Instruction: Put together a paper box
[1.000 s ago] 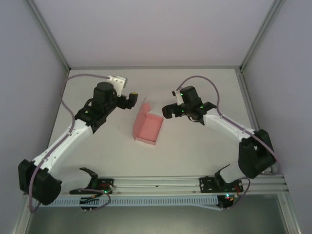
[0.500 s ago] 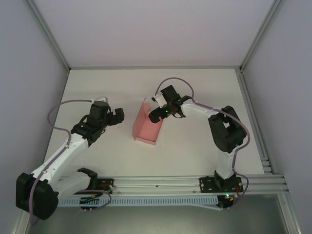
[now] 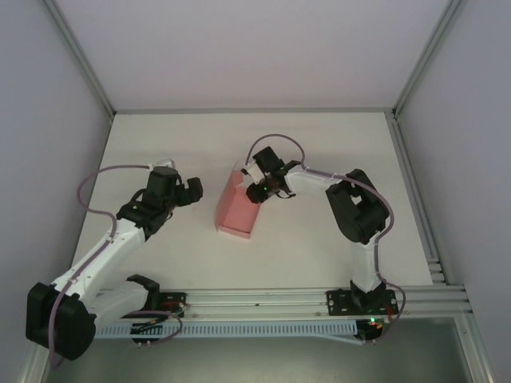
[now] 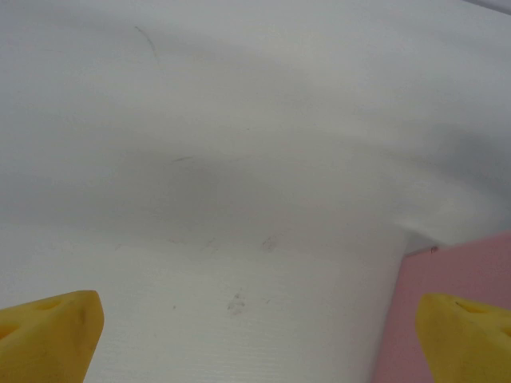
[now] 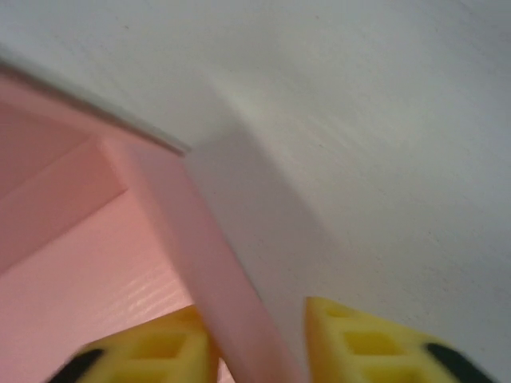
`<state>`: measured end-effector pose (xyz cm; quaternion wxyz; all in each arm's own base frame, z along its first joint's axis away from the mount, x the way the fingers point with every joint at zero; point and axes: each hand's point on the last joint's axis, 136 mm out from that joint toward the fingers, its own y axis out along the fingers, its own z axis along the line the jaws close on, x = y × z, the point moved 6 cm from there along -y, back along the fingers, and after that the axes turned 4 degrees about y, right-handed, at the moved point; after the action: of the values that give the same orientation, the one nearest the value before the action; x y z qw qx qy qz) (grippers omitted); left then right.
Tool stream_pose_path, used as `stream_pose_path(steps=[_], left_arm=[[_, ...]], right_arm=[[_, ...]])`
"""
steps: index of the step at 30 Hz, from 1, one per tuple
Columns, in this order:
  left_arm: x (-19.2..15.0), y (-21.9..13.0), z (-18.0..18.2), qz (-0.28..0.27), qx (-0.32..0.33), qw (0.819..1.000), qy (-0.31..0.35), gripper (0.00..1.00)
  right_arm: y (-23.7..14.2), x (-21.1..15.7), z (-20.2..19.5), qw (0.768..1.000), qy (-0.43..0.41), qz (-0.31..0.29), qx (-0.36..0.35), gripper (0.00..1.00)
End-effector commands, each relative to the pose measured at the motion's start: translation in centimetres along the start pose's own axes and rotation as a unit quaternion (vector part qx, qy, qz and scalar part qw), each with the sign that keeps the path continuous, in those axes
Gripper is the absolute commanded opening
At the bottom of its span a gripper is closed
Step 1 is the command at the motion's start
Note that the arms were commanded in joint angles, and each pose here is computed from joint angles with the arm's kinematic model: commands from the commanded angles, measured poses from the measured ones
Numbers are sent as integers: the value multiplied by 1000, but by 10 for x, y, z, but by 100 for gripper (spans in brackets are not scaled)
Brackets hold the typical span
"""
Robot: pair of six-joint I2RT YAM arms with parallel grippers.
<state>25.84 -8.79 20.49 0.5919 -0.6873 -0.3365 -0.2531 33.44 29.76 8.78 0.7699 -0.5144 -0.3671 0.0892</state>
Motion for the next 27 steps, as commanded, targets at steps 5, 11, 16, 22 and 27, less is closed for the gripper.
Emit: stream_pose_path(steps=[5,11,16,22,27], left_arm=[[3,-2,6,-15,15,1000,-15,100],[3,-3,10,-18,28,999,-33,100],[5,-3,11,-24,32,998,-44,100],[3,0,10,-19,32,998,-41,100],[1,2,9,-18,27,999,-41,100]], right_arm=[[-9,8,-4,999,24,-20,-35,7],[-39,5,-27,974,147,-65,-162,0],[-60,-21,-42,909,309,-104,-258,0],[-55,-35,-28,906,333,-96,-243,0],[-46,-48,-21,906,349,-90,-222,0]])
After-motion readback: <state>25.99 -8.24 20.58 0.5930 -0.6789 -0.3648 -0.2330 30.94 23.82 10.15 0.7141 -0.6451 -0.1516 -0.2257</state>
